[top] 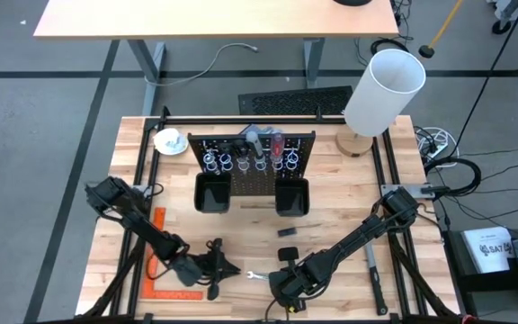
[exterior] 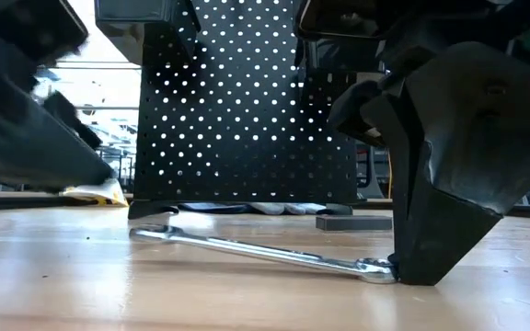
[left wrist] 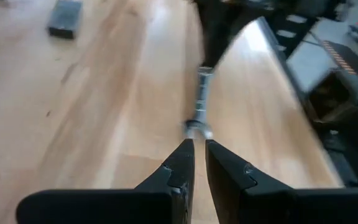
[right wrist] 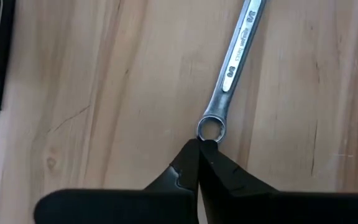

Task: Hang tools onto peg board
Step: Hang the silver wrench on the black peg board

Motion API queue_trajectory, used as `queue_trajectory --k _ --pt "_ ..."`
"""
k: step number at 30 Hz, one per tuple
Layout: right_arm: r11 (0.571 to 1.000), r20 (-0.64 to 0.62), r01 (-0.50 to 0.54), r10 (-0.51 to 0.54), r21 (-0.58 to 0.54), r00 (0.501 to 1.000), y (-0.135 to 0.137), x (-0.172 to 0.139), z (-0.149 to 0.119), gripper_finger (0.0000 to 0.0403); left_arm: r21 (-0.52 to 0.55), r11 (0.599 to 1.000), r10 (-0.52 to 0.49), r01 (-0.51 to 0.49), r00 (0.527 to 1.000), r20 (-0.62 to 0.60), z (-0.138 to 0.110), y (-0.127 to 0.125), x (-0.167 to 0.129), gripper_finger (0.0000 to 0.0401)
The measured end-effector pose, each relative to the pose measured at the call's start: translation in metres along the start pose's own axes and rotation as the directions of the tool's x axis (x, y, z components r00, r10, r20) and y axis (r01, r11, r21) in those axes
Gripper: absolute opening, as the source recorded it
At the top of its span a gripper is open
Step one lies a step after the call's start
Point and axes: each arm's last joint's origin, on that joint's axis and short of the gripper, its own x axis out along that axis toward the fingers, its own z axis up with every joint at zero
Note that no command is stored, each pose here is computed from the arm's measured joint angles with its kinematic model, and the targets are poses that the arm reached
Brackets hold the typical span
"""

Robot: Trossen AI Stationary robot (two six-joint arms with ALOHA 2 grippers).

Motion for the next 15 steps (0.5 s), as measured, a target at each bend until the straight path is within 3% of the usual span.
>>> queue_trajectory --k 9,15 --pt "1.000 0.001 0.003 -0.003 0.005 1.000 0.000 0.000 0.000 0.0000 -0.071 0.997 -0.004 -0.006 0.990 -0.141 -0.006 0.005 0.024 0.0051" --pt "1.000 0.002 0.004 -0.004 0.005 1.000 0.000 0.000 0.000 0.0000 -0.096 0.995 -0.043 0.031 0.992 -0.120 -0.003 0.003 0.025 0.0110"
